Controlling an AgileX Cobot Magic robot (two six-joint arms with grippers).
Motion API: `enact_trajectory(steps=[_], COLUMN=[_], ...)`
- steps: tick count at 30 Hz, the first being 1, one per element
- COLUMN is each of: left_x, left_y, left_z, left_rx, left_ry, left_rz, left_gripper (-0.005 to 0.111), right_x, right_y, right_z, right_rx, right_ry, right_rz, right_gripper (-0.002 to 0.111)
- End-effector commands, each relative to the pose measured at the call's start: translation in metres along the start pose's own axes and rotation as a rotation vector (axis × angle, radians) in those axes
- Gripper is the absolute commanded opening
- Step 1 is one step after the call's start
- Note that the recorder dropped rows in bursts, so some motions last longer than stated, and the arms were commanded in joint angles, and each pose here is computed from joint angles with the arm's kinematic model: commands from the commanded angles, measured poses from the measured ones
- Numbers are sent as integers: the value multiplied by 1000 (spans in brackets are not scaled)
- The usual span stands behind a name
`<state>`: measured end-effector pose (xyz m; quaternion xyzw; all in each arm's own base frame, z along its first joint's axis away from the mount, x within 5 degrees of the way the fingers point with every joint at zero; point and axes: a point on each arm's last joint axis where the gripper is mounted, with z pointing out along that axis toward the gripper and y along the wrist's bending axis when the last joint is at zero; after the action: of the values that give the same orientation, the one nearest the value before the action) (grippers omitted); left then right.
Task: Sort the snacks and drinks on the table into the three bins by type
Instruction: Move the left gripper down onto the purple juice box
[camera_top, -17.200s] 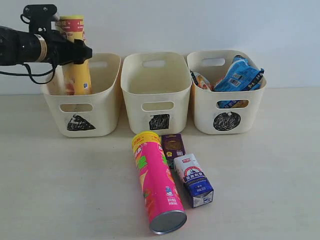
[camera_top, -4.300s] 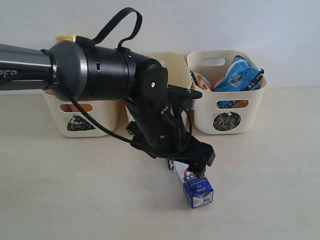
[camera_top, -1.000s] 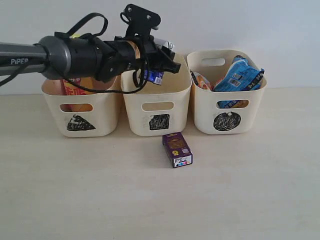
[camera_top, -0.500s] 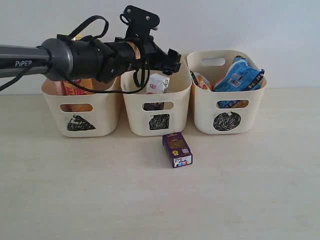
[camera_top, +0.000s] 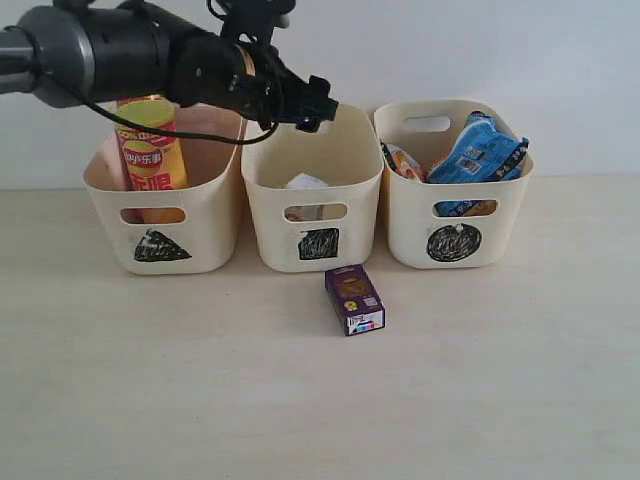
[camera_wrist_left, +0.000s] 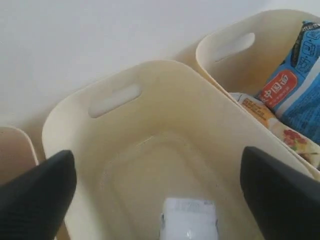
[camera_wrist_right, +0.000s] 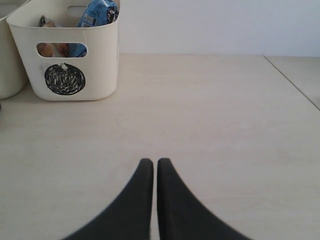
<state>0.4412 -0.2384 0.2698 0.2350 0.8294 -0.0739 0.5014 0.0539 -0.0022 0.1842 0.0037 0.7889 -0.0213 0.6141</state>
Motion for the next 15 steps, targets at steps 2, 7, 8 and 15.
enact_trajectory(steps=[2, 7, 8, 15], left_x=[-19, -17, -16, -3], left_y=[-38, -56, -57, -66], left_z=[-38, -66, -72, -92], left_rx=[57, 67, 63, 167], left_ry=[71, 235, 276, 492], left_rz=[91, 133, 139, 62], left_gripper=[78, 28, 13, 4], right_x=[1, 1, 1, 1], right_y=[0, 0, 0, 0], right_z=[0, 0, 0, 0], right_rx=[2, 2, 2, 2], right_ry=[-4, -4, -4, -4], right_rz=[0, 0, 0, 0], right_gripper=[0, 0, 0, 0])
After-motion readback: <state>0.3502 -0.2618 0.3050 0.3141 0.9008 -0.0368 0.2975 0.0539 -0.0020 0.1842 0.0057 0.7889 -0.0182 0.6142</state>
